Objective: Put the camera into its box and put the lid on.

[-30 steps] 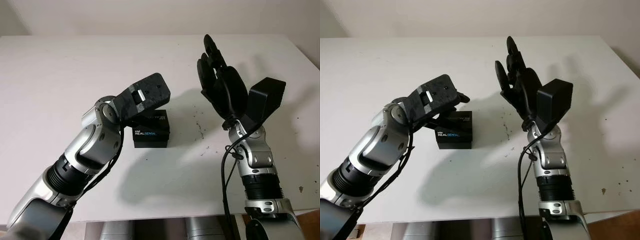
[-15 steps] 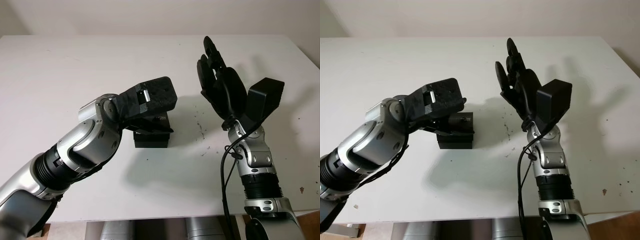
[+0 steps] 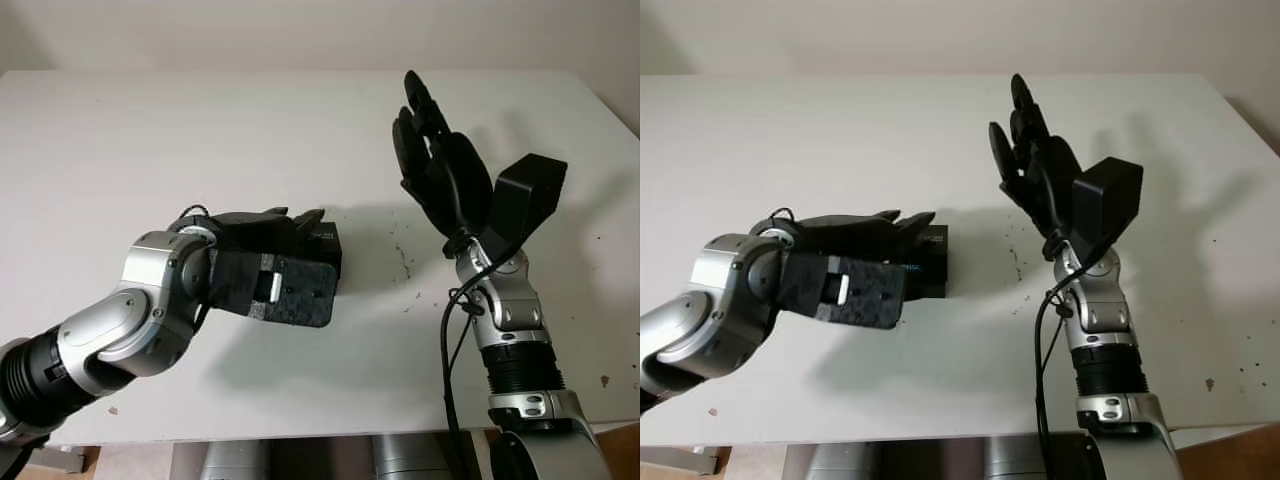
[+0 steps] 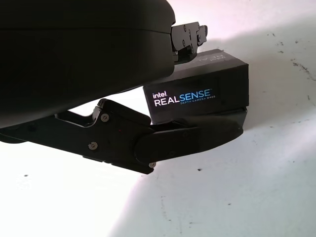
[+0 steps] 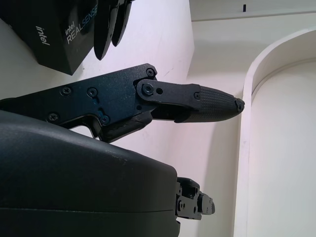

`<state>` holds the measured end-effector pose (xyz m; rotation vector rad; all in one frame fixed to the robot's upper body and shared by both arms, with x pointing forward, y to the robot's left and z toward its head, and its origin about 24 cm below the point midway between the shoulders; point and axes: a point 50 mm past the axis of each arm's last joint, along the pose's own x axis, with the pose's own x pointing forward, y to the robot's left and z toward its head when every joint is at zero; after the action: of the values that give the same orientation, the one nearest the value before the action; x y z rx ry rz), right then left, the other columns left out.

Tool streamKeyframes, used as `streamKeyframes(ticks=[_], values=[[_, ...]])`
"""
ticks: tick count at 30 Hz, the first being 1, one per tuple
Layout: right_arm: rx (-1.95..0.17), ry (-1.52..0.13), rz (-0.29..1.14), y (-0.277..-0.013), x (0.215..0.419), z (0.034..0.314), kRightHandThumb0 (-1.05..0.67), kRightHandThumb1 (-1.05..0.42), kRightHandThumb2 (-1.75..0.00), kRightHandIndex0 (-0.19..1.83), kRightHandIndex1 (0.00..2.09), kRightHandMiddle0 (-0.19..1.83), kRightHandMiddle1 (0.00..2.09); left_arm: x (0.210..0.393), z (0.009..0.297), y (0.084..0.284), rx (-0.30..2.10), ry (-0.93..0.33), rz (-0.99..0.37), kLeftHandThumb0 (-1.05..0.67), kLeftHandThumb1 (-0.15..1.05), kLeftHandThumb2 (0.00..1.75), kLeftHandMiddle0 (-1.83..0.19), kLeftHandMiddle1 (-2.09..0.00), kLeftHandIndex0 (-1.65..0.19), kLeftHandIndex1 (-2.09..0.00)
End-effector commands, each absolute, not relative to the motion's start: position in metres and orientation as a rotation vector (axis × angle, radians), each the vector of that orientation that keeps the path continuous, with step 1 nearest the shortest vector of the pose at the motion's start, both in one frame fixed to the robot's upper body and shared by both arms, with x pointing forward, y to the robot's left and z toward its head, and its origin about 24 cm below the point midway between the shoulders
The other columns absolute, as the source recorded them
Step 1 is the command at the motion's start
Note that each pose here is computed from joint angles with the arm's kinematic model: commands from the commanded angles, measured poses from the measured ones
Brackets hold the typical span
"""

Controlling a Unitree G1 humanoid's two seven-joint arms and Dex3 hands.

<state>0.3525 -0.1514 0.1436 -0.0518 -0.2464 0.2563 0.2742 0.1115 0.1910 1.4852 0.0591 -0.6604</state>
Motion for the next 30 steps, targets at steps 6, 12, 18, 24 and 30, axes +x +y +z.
streamKeyframes(ticks=[6, 12, 18, 24, 30], values=[[-0.064, -0.283, 0.258, -0.152, 0.354, 0.153, -0.74, -1.05, -0.49, -0.16, 0.05, -0.11, 0.06, 0.257, 0.185, 0.119, 1.562, 0.026, -0.678, -0.81, 1.05, 0.66, 0.19, 0.0, 0.19, 0.0], [-0.066, -0.28, 0.261, -0.154, 0.354, 0.153, -0.75, -1.05, -0.5, -0.16, 0.05, -0.11, 0.05, 0.252, 0.175, 0.126, 1.532, 0.116, -0.705, -0.82, 1.05, 0.7, 0.19, 0.0, 0.19, 0.0], [-0.072, -0.276, 0.255, -0.154, 0.354, 0.154, -0.76, -1.05, -0.49, -0.16, 0.06, -0.1, 0.06, 0.249, 0.167, 0.129, 1.495, 0.16, -0.716, -0.8, 1.05, 0.67, 0.19, 0.0, 0.19, 0.0], [-0.071, -0.276, 0.252, -0.155, 0.354, 0.155, -0.76, -1.05, -0.49, -0.15, 0.06, -0.09, 0.06, 0.246, 0.165, 0.13, 1.479, 0.165, -0.731, -0.8, 1.05, 0.68, 0.19, 0.0, 0.19, 0.0], [-0.071, -0.277, 0.252, -0.155, 0.353, 0.156, -0.75, -1.05, -0.49, -0.14, 0.06, -0.09, 0.06, 0.235, 0.167, 0.13, 1.456, 0.157, -0.767, -0.79, 1.05, 0.66, 0.19, 0.0, 0.19, 0.0]])
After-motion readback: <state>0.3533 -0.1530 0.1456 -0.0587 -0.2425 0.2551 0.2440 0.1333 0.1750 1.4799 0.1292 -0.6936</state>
